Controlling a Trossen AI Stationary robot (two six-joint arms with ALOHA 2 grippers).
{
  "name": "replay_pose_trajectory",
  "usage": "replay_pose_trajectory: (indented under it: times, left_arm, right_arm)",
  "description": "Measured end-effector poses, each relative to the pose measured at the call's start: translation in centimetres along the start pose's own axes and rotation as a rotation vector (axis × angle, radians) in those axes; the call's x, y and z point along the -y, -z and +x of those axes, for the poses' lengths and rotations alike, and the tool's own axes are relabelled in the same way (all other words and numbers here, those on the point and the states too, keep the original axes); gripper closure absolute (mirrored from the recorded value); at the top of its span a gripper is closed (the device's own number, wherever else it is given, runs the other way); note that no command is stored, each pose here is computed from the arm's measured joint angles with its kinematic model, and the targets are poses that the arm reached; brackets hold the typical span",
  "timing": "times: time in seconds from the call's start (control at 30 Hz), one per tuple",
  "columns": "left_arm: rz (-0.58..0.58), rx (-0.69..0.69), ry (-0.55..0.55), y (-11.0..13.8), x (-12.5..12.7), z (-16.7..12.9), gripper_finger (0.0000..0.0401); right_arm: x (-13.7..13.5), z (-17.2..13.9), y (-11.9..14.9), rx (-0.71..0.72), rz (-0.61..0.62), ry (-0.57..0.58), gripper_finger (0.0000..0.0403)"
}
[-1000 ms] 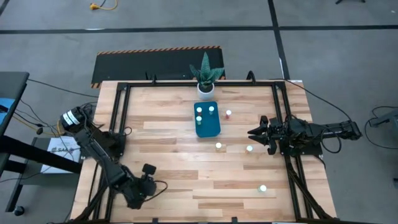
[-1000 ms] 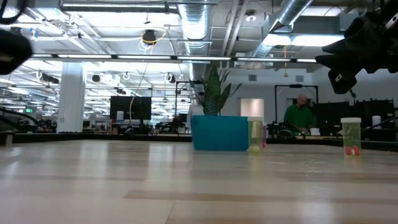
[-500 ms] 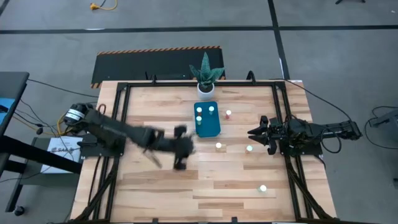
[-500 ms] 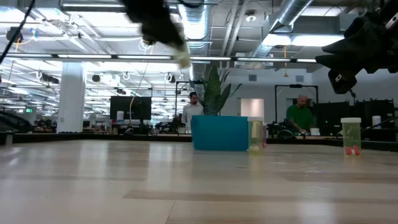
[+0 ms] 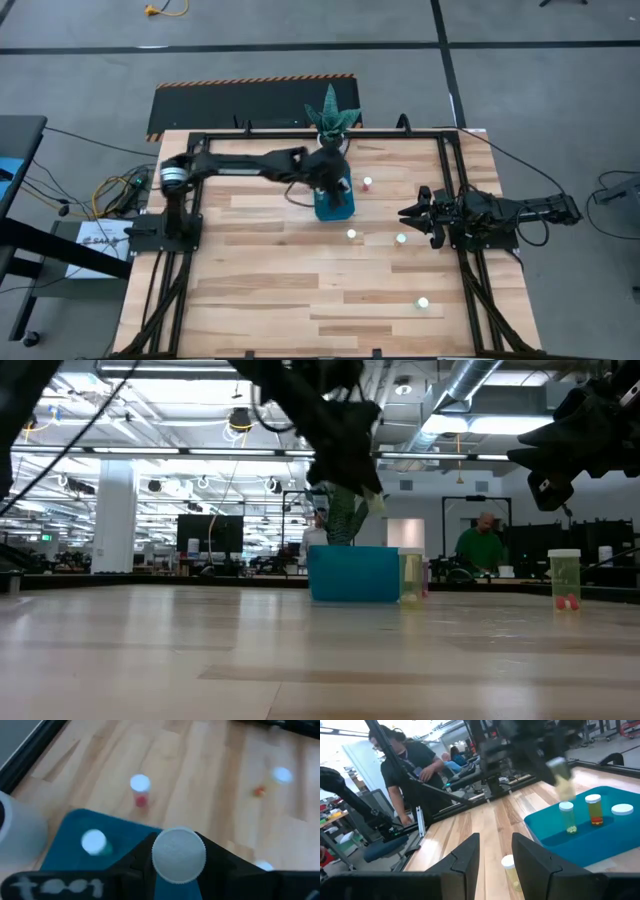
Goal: Pick and place pill bottles into a basket
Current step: Put the yellow pill bottle into the blue container
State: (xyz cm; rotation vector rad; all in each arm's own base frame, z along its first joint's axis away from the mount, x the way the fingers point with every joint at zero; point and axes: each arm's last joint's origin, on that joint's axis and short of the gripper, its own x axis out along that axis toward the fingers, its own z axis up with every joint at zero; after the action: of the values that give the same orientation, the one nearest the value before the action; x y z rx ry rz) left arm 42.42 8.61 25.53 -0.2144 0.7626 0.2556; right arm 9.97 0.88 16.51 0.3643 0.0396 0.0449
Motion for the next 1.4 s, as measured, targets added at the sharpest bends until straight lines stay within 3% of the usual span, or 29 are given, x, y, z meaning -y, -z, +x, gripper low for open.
replay_pose_trajectory:
  times: [0.13,0.4,0.97,1.17,1.4]
  left_arm:
    - [-0.043,-0.051,-0.048,-1.6,-1.5,2.3,0.0305]
    - [-0.107,-0.162,-0.091,-1.3,-3.4,3.8,0.0302]
    - [-0.108,-0.205,-0.084,1.0,-2.4,6.4,0.0301]
    - [-0.106,-0.283,-0.062,2.5,-2.1,7.9,0.0301]
    - [-0.052,-0.254,-0.085,2.4,-2.0,8.3,0.0301]
  right_arm:
    - [0.0,0.0,0.0,0.0,0.0,0.0,0.0294]
    - [0.0,0.0,0.0,0.0,0.0,0.0,0.0294]
    - [0.0,0.0,0.0,0.0,0.0,0.0,0.0294]
    - [0.0,0.0,0.0,0.0,0.0,-0.001,0.0294]
    - [0.0,0.0,0.0,-0.003,0.0,0.0,0.0294]
